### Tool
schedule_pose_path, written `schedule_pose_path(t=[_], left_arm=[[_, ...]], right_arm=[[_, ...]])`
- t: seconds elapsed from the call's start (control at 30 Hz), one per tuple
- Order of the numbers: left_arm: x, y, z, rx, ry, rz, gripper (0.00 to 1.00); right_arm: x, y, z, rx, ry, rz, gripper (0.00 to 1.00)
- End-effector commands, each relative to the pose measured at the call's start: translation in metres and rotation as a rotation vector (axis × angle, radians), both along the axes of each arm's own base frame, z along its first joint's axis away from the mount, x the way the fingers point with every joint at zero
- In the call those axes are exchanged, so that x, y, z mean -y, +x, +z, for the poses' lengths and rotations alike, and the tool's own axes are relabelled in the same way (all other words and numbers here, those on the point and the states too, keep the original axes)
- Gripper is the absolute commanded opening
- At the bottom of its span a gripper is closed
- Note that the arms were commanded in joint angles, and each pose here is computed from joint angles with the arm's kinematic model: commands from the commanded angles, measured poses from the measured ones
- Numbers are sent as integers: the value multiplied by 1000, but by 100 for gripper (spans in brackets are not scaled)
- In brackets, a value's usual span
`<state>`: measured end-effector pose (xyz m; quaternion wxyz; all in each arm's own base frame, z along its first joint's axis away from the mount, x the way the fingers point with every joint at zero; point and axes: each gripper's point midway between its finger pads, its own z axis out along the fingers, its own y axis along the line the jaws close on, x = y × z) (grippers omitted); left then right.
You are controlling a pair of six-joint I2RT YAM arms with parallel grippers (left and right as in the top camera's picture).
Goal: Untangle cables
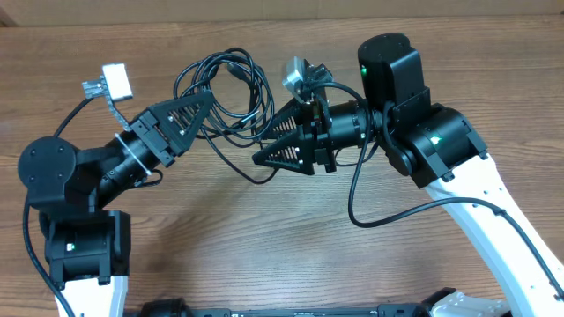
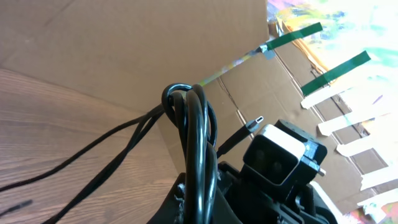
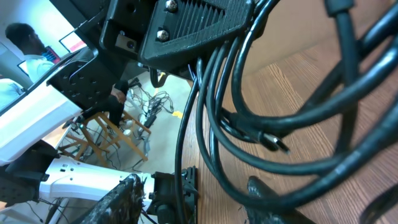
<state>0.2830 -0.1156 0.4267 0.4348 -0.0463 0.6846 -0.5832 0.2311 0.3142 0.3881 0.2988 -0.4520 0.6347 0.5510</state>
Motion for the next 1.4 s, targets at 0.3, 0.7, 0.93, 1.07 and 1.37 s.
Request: schedule_pose_path(t=[0.3, 0.7, 0.93, 1.07, 1.37], left_arm=[[-1, -1, 19, 44, -23, 38, 4], [-1, 1, 8, -36, -46, 41, 4], [-1, 0, 8, -25, -35, 38, 4], [3, -1, 8, -33, -41, 24, 4], [2, 0, 16, -4, -53, 35, 5]], right_arm=[[-1, 36, -24, -45, -109, -197, 54], [-7, 50, -17, -47, -72, -231, 54], [-9, 52, -11, -59, -49, -241, 53], [-9, 53, -8, -90, -40, -253, 4], [5, 68, -41, -157, -179, -405, 4]])
